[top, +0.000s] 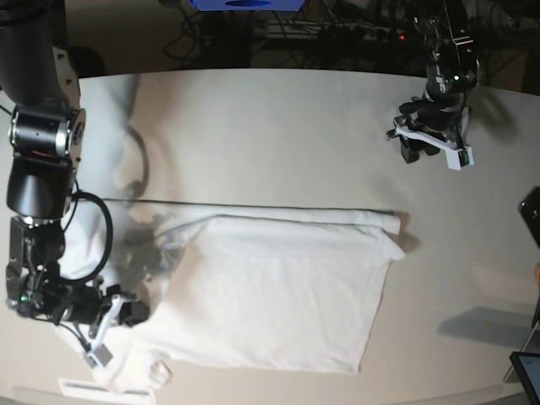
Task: Fold the T-shirt properly
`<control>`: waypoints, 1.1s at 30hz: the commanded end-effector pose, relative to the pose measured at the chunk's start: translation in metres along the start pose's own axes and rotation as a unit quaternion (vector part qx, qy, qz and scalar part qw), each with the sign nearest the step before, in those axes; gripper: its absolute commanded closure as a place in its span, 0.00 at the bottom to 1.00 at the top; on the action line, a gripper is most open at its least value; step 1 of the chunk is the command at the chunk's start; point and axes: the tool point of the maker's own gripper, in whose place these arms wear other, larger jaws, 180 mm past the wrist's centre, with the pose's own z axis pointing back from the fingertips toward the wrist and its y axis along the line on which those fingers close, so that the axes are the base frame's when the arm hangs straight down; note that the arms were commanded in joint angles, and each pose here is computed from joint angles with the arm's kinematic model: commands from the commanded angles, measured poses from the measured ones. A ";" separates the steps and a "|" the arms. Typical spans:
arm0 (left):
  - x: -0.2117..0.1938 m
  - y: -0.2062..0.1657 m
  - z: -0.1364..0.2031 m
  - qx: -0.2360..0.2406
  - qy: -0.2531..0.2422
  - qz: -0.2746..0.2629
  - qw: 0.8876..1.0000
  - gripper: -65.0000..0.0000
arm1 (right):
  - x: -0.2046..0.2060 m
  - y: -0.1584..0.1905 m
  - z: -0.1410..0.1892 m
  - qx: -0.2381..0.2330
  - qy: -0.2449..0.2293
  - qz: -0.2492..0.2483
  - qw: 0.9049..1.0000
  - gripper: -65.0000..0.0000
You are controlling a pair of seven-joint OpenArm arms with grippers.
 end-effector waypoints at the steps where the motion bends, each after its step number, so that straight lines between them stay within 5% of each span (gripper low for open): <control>1: 0.011 0.000 0.003 -0.002 -0.019 -0.004 1.000 0.66 | 0.039 -0.001 0.013 0.000 -0.051 0.011 0.999 1.00; 6: 0.006 0.004 0.005 0.002 -0.014 -0.004 1.000 0.83 | 0.050 -0.013 0.017 -0.005 -0.077 -0.005 0.997 1.00; 33: -0.003 0.017 0.016 0.015 -0.035 -0.013 0.999 0.83 | 0.083 -0.042 0.018 -0.005 -0.191 -0.085 0.978 1.00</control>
